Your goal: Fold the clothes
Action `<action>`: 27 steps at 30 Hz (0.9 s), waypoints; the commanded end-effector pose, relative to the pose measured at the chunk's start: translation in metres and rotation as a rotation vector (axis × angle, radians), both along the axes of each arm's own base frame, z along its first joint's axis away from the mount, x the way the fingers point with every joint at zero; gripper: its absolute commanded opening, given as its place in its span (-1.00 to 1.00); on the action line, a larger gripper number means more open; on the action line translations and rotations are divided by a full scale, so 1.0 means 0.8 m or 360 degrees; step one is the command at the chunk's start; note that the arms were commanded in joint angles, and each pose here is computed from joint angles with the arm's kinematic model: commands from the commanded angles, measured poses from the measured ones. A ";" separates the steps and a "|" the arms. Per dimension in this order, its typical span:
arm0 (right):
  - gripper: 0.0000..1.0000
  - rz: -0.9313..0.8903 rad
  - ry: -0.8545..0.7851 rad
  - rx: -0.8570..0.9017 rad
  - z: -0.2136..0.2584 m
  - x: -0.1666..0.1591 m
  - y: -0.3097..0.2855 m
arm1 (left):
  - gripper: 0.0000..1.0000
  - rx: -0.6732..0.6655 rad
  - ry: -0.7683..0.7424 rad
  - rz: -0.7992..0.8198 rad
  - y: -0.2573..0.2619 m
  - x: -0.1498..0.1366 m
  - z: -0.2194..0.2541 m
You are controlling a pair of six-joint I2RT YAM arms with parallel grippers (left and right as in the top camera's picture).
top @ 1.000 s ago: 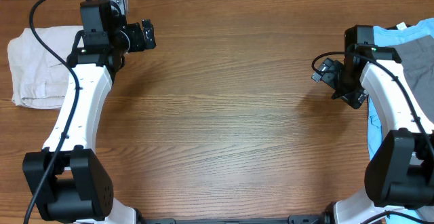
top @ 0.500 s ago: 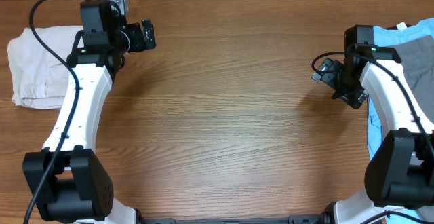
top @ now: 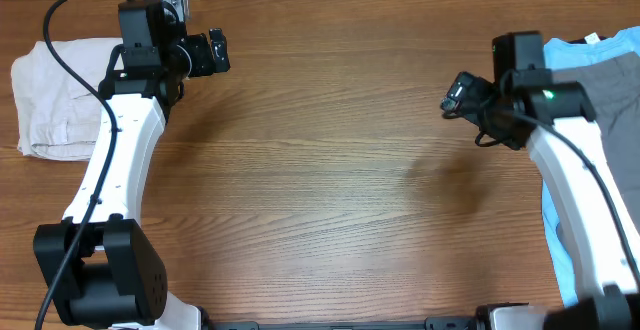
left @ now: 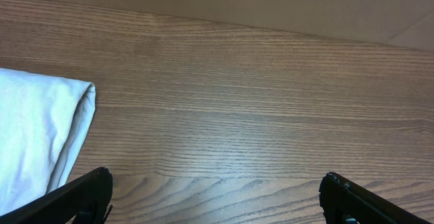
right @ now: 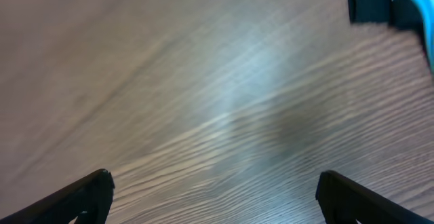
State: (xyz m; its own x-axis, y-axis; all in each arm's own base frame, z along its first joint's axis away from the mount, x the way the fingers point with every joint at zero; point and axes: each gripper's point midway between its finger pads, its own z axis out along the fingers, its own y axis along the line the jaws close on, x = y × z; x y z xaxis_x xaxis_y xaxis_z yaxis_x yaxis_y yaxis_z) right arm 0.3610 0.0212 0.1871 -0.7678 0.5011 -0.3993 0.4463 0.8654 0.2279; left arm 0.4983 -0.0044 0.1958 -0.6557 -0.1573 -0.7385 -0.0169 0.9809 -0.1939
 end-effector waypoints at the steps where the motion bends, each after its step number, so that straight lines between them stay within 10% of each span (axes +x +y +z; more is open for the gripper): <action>1: 1.00 0.0008 -0.0174 0.0003 0.046 -0.009 0.003 | 1.00 -0.0017 0.0012 0.0009 0.000 0.001 -0.004; 27: 1.00 0.0005 -0.1273 0.0101 0.281 -0.197 -0.014 | 1.00 -0.0017 0.0012 0.0009 0.000 0.001 -0.004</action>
